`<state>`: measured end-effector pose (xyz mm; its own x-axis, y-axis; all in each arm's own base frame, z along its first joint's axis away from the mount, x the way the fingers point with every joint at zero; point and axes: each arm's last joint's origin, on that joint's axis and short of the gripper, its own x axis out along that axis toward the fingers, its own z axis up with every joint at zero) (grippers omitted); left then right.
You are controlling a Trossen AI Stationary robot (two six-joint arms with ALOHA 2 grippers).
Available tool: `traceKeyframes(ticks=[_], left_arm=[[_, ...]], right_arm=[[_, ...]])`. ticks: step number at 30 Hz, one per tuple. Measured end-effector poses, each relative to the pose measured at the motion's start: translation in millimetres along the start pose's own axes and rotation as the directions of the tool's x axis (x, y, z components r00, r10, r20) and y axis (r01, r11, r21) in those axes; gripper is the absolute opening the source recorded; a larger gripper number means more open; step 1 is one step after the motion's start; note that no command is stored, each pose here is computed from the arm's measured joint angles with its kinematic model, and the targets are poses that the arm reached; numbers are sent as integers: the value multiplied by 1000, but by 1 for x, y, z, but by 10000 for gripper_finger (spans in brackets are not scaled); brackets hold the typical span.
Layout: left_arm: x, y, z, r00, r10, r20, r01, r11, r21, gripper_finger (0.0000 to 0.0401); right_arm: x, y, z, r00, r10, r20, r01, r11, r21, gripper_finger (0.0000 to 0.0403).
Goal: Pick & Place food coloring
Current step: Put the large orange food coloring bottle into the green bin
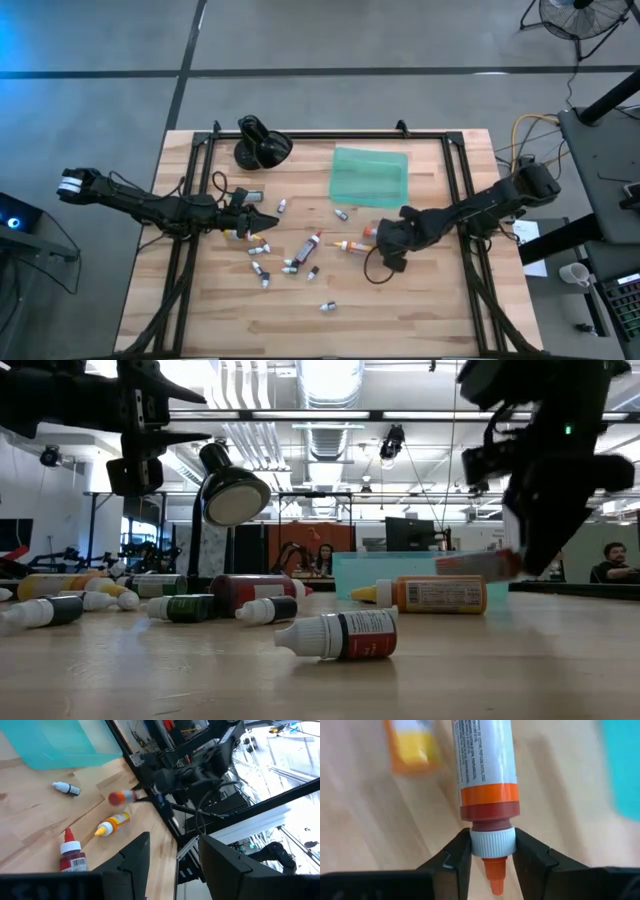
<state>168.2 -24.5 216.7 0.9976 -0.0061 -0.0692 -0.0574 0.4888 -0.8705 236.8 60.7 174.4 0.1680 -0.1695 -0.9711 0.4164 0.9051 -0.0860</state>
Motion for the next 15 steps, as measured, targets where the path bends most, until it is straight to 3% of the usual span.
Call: traceKeyframes(ticks=[5,9,13,15], left_arm=[[0,0,0,1000,4,-2,-4,1000,0,140],[0,1,0,1000,8,4,-8,1000,3,140],[0,1,0,1000,10,6,-10,1000,10,140],[0,1,0,1000,11,6,-11,1000,10,140]], right_arm=[[-59,-20,14,982,-139,-131,138,990,-18,107],[-103,-48,35,977,-140,-162,157,983,97,107],[-116,-89,55,961,-161,-226,205,961,185,107],[-110,-110,65,956,-106,-273,168,962,214,109]])
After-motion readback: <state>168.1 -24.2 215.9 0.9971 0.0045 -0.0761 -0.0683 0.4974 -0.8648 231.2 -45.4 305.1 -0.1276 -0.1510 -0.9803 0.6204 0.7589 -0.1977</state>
